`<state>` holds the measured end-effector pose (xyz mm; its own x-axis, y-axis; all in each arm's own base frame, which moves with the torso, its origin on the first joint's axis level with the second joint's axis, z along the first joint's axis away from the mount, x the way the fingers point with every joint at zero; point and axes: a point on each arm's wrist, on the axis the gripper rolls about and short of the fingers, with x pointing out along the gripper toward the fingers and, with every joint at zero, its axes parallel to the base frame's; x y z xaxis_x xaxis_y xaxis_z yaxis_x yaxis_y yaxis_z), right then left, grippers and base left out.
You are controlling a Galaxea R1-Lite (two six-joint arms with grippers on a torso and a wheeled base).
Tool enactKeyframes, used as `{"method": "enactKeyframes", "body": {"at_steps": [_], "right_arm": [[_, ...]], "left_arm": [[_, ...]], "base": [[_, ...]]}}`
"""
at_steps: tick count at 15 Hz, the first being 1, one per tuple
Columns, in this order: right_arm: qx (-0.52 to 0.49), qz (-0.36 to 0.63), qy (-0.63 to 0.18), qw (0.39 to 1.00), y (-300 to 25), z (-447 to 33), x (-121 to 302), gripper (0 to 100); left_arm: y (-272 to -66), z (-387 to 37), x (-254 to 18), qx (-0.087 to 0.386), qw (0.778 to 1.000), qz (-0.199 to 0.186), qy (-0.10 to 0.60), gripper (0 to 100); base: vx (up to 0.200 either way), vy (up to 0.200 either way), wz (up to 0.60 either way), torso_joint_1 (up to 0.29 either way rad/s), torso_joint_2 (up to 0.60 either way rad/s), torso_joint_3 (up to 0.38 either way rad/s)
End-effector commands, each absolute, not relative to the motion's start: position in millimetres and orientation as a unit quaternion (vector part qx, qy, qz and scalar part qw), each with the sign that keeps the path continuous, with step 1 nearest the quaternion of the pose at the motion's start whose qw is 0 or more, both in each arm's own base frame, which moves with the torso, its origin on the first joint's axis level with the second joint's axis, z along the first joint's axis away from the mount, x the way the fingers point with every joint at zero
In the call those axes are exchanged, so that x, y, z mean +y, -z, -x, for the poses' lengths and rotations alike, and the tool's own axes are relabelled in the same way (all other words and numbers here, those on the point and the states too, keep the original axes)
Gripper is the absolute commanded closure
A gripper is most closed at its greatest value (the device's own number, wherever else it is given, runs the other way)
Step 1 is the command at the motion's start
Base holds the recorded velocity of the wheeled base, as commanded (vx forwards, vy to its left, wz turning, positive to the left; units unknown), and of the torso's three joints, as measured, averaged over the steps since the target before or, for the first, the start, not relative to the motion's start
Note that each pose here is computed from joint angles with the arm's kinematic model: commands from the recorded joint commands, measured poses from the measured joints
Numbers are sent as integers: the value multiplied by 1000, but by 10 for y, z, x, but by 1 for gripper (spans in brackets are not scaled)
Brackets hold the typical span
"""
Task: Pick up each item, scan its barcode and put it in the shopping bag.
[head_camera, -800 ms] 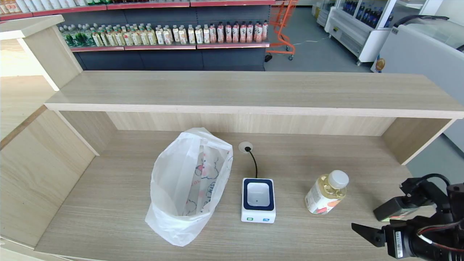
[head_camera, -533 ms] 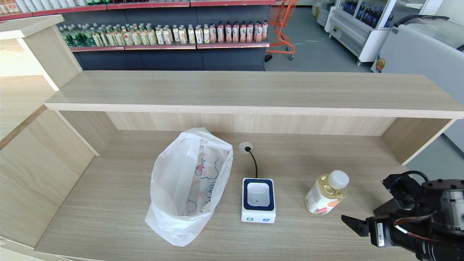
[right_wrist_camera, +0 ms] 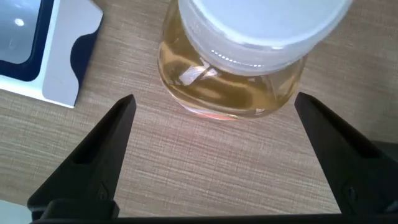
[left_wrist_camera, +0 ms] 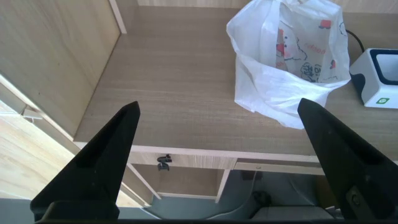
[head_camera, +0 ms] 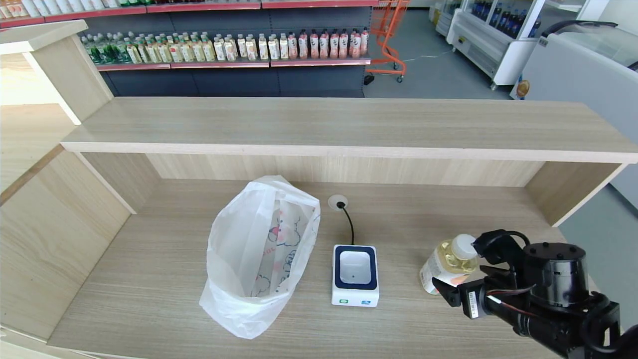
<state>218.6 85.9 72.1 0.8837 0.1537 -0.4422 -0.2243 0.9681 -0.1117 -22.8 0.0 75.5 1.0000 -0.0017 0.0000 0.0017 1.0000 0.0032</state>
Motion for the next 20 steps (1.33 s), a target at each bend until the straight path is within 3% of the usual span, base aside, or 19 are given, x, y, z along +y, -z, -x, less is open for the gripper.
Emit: {"method": "enactKeyframes", "body": {"at_steps": [1,7,11,17,18,20], "right_arm": [[244,92,-109,959,-566,-2227,939,0],[175,97,-126,972,-350,-2474,1109,0],[180,98,-127,970,-253,-2555,1147,0],[122,78,-132,981,-345,-2830,1273,0],[121,76,-144,979,-347,-2833,1276,100],[119,74,-151,979,-355,-2835,1280,100]], "left_arm": [[-755,227,0,1,1000,-2,1,0],[-755,227,0,1,1000,-2,1,0],[-755,227,0,1,1000,-2,1,0],[-755,227,0,1,1000,-2,1,0],[-755,227,0,1,1000,-2,1,0],[-755,227,0,1,1000,-2,1,0]], "base": [[0,0,0,0,0,0],[0,0,0,0,0,0],[0,0,0,0,0,0],[0,0,0,0,0,0],[0,0,0,0,0,0],[0,0,0,0,0,0]]}}
